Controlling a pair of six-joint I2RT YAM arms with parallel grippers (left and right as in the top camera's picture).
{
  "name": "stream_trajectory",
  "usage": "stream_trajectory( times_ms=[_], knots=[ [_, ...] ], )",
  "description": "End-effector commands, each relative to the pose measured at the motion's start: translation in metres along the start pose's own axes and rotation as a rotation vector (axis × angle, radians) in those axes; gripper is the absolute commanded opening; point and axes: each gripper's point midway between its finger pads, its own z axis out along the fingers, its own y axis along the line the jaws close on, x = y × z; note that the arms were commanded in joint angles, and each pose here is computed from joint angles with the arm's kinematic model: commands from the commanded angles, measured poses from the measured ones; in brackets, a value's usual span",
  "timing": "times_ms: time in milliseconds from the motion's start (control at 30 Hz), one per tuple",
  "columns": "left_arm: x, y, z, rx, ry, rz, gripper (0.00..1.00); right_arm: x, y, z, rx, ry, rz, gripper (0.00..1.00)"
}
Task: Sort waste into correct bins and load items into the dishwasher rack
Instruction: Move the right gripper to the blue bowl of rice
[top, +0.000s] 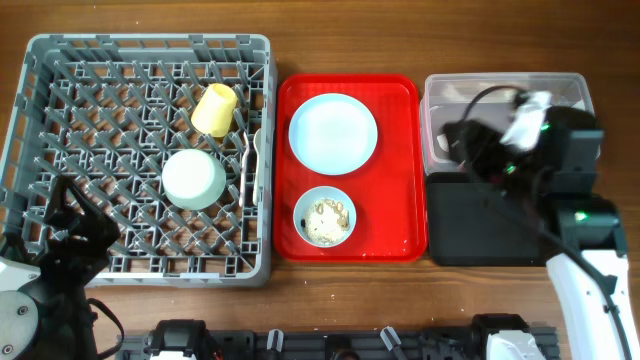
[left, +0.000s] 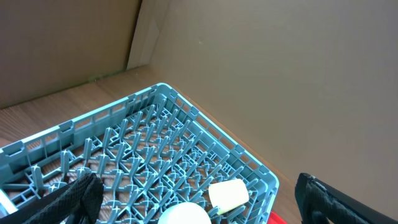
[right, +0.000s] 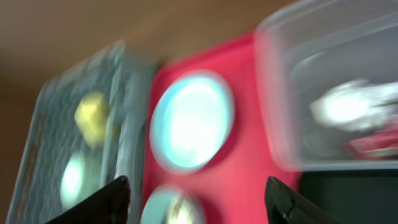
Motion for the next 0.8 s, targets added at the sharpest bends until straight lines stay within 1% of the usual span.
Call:
stream_trajectory(
  times_ms=[0,67,100,133,167,233,267,300,333,367,400,433,467,533,600,667,700,767],
  knots=[
    [-0.004,0.003,-0.001,-0.016,-0.019,-0.016,1.00,0.059,0.060,0.015,-0.176,0.196,-0.305,0.65],
    [-0.004,0.003,-0.001,-0.016,-0.019,-0.016,1.00,0.097,0.077,0.031,-0.150,0.289,-0.428,0.63],
    [-0.004,0.003,-0.001,-0.016,-0.019,-0.016,1.00,0.121,0.089,0.042,-0.149,0.342,-0.507,0.63],
    [-0.004,0.003,-0.001,-0.016,-0.019,-0.016,1.00,0.135,0.097,0.049,-0.149,0.365,-0.555,0.63],
    [-0.004,0.003,-0.001,-0.016,-0.019,-0.016,1.00,0.157,0.108,0.061,-0.146,0.390,-0.644,0.63],
    [-0.004,0.003,-0.001,-0.016,-0.019,-0.016,1.00,0.183,0.118,0.077,-0.130,0.403,-0.761,0.63],
    [-0.004,0.003,-0.001,-0.016,-0.019,-0.016,1.00,0.197,0.123,0.089,-0.120,0.405,-0.811,0.64],
    [-0.004,0.003,-0.001,-0.016,-0.019,-0.016,1.00,0.209,0.126,0.095,-0.128,0.425,-0.830,0.70],
    [-0.004,0.003,-0.001,-0.016,-0.019,-0.016,1.00,0.221,0.127,0.101,-0.130,0.448,-0.847,0.70],
    [-0.004,0.003,-0.001,-0.016,-0.019,-0.016,1.00,0.228,0.129,0.106,-0.133,0.458,-0.848,0.70],
    [-0.004,0.003,-0.001,-0.016,-0.019,-0.016,1.00,0.235,0.127,0.111,-0.128,0.473,-0.855,0.67],
    [-0.004,0.003,-0.001,-0.016,-0.019,-0.016,1.00,0.237,0.125,0.115,-0.121,0.478,-0.859,0.64],
    [-0.004,0.003,-0.001,-0.016,-0.019,-0.016,1.00,0.238,0.122,0.117,-0.110,0.482,-0.866,0.64],
    [-0.004,0.003,-0.001,-0.016,-0.018,-0.016,1.00,0.236,0.120,0.120,-0.108,0.471,-0.947,0.62],
    [-0.004,0.003,-0.001,-0.016,-0.019,-0.016,1.00,0.236,0.120,0.120,-0.130,0.467,-1.025,0.54],
    [-0.004,0.003,-0.001,-0.016,-0.019,-0.016,1.00,0.237,0.118,0.120,-0.131,0.475,-1.049,0.44],
    [-0.004,0.003,-0.001,-0.016,-0.019,-0.016,1.00,0.239,0.115,0.120,-0.124,0.489,-1.050,0.40],
    [-0.004,0.003,-0.001,-0.016,-0.019,-0.016,1.00,0.244,0.110,0.123,-0.118,0.512,-1.071,0.40]
  ],
)
